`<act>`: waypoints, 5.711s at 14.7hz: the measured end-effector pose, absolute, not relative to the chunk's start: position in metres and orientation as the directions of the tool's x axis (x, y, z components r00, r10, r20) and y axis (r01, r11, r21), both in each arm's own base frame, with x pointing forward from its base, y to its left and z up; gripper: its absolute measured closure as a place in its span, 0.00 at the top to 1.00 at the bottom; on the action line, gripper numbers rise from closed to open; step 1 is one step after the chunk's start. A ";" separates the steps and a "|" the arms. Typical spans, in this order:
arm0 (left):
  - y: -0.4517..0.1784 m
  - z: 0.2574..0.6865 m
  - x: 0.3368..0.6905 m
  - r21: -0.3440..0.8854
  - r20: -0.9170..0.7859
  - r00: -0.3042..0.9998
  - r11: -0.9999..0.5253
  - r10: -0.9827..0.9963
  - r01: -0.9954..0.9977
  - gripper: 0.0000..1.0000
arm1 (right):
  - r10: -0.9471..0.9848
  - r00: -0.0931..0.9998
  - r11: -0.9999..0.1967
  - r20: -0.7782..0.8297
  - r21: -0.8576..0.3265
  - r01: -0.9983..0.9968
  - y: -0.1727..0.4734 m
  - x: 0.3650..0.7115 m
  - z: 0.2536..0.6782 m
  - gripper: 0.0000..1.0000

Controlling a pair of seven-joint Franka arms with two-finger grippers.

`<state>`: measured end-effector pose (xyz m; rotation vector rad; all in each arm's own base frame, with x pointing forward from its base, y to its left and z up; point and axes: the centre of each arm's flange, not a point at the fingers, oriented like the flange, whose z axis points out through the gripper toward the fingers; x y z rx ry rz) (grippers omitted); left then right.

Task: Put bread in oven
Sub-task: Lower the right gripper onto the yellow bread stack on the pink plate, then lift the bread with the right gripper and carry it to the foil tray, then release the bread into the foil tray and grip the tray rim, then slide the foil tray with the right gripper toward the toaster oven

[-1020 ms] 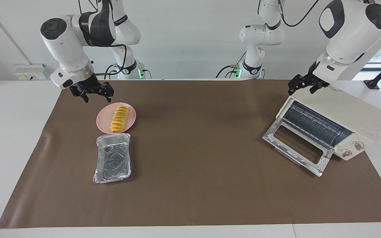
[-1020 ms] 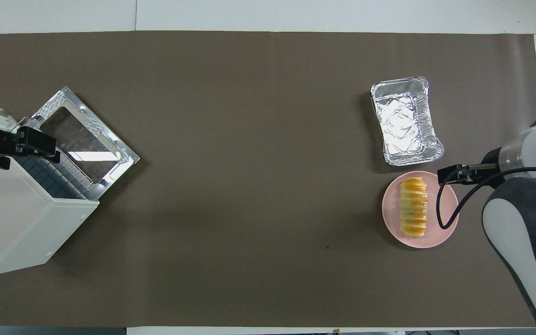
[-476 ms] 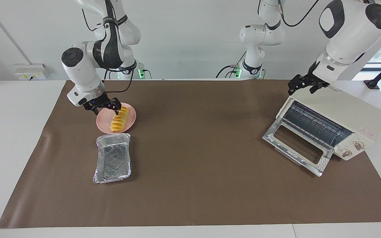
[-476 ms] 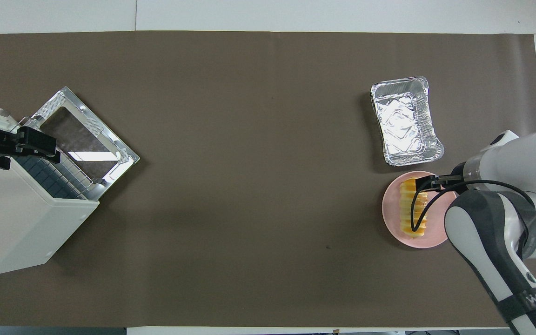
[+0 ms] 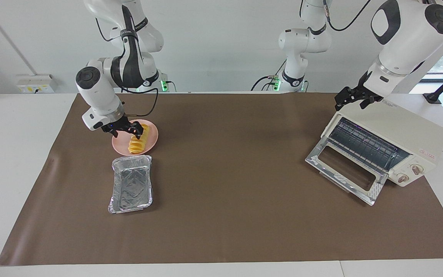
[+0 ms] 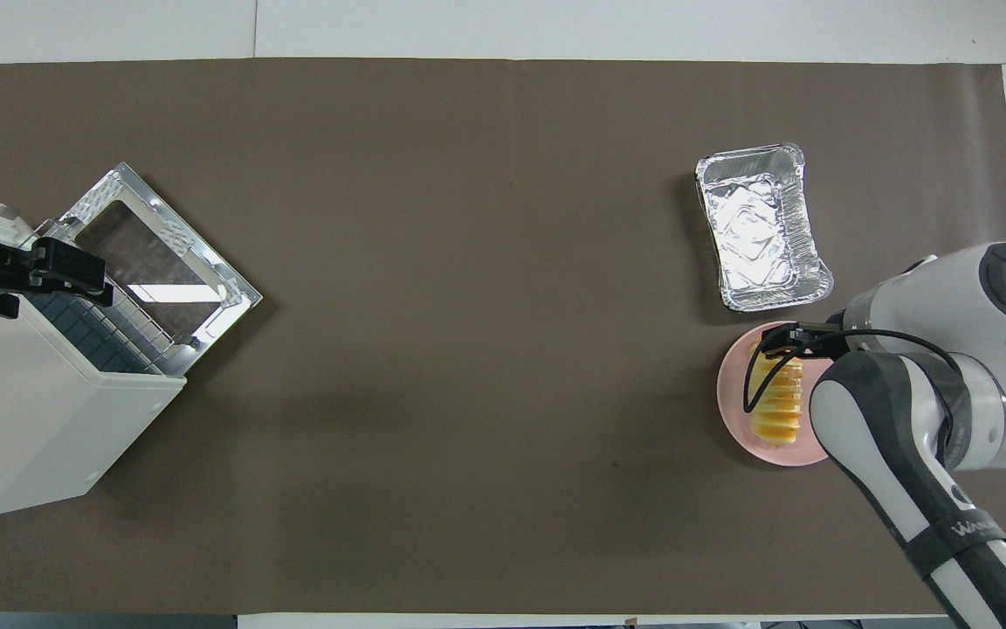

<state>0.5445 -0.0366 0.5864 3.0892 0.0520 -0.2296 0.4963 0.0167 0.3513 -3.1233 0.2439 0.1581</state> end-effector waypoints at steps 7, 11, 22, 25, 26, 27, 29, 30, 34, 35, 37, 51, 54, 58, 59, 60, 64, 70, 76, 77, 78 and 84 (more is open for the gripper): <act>-0.037 0.586 0.545 0.041 -0.148 0.988 -0.999 0.030 0.036 1.00 | -0.149 0.986 -0.989 -0.075 0.003 -0.149 0.025 0.463 0.301 1.00; -0.037 0.586 0.545 0.041 -0.148 0.988 -0.999 0.030 0.036 1.00 | -0.135 0.988 -0.991 -0.080 -0.004 -0.135 0.038 0.454 0.301 0.71; -0.037 0.586 0.545 0.041 -0.148 0.988 -0.999 0.030 0.036 1.00 | -0.119 0.985 -0.993 -0.129 -0.011 -0.121 0.060 0.466 0.370 0.11; -0.037 0.586 0.545 0.041 -0.148 0.988 -0.999 0.030 0.036 1.00 | -0.098 0.994 -0.995 -0.056 -0.032 -0.100 0.054 0.492 0.421 0.11; -0.037 0.586 0.545 0.041 -0.148 0.988 -0.999 0.030 0.036 1.00 | -0.078 0.997 -0.996 -0.028 -0.040 -0.079 0.045 0.504 0.435 0.11; -0.037 0.586 0.545 0.041 -0.148 0.988 -0.999 0.030 0.036 1.00 | -0.056 0.998 -0.997 -0.007 -0.048 -0.057 0.035 0.518 0.445 0.11; -0.037 0.586 0.545 0.041 -0.148 0.988 -0.999 0.030 0.036 1.00 | -0.005 1.000 -0.998 0.009 -0.063 -0.004 0.014 0.548 0.458 0.11; -0.037 0.586 0.545 0.041 -0.148 0.988 -0.999 0.030 0.036 1.00 | 0.018 1.000 -0.997 0.015 -0.069 0.019 0.005 0.563 0.461 0.11; -0.037 0.586 0.545 0.041 -0.148 0.988 -0.999 0.030 0.036 1.00 | 0.076 0.996 -0.994 0.044 -0.074 0.079 -0.002 0.619 0.445 0.11; -0.037 0.586 0.545 0.041 -0.148 0.988 -0.999 0.030 0.036 1.00 | 0.085 0.995 -0.993 0.046 -0.078 0.088 0.002 0.629 0.435 0.11; -0.037 0.586 0.545 0.041 -0.148 0.988 -0.999 0.030 0.036 1.00 | 0.102 0.994 -0.991 0.045 -0.084 0.105 0.011 0.643 0.409 0.11; -0.037 0.586 0.545 0.041 -0.148 0.988 -0.999 0.030 0.036 1.00 | 0.152 0.988 -0.983 0.020 -0.096 0.153 0.019 0.649 0.322 0.17; -0.037 0.586 0.545 0.041 -0.148 0.988 -0.999 0.030 0.036 1.00 | 0.152 0.988 -0.983 0.026 -0.095 0.154 0.019 0.650 0.323 0.45; -0.037 0.586 0.545 0.041 -0.148 0.988 -0.998 0.030 0.037 1.00 | 0.169 0.983 -0.981 0.065 -0.086 0.174 0.009 0.659 0.342 0.85; -0.037 0.586 0.545 0.041 -0.148 0.988 -0.999 0.030 0.036 1.00 | 0.173 0.982 -0.981 0.073 -0.078 0.178 0.003 0.663 0.350 0.94; -0.037 0.586 0.545 0.041 -0.148 0.988 -0.999 0.030 0.036 1.00 | 0.181 0.980 -0.981 0.080 -0.057 0.186 -0.003 0.666 0.357 1.00; -0.037 0.586 0.545 0.041 -0.148 0.988 -0.998 0.030 0.036 1.00 | 0.210 0.974 -0.977 0.086 -0.021 0.212 -0.028 0.670 0.359 1.00; -0.037 0.586 0.545 0.041 -0.148 0.988 -0.999 0.030 0.036 1.00 | 0.198 0.976 -0.979 0.091 -0.026 0.201 -0.039 0.665 0.318 0.97; -0.037 0.586 0.545 0.041 -0.148 0.988 -0.999 0.030 0.036 1.00 | 0.181 0.981 -0.982 0.076 -0.034 0.184 -0.048 0.661 0.310 0.44; -0.037 0.586 0.545 0.041 -0.148 0.988 -0.999 0.030 0.036 1.00 | 0.182 0.981 -0.982 0.073 -0.036 0.185 -0.047 0.660 0.308 0.34; -0.037 0.586 0.545 0.041 -0.148 0.988 -0.999 0.030 0.036 1.00 | 0.183 0.981 -0.982 0.068 -0.038 0.186 -0.046 0.658 0.306 0.25; -0.037 0.586 0.545 0.041 -0.148 0.988 -0.998 0.030 0.037 1.00 | 0.191 0.979 -0.980 0.075 -0.039 0.194 -0.040 0.659 0.307 0.02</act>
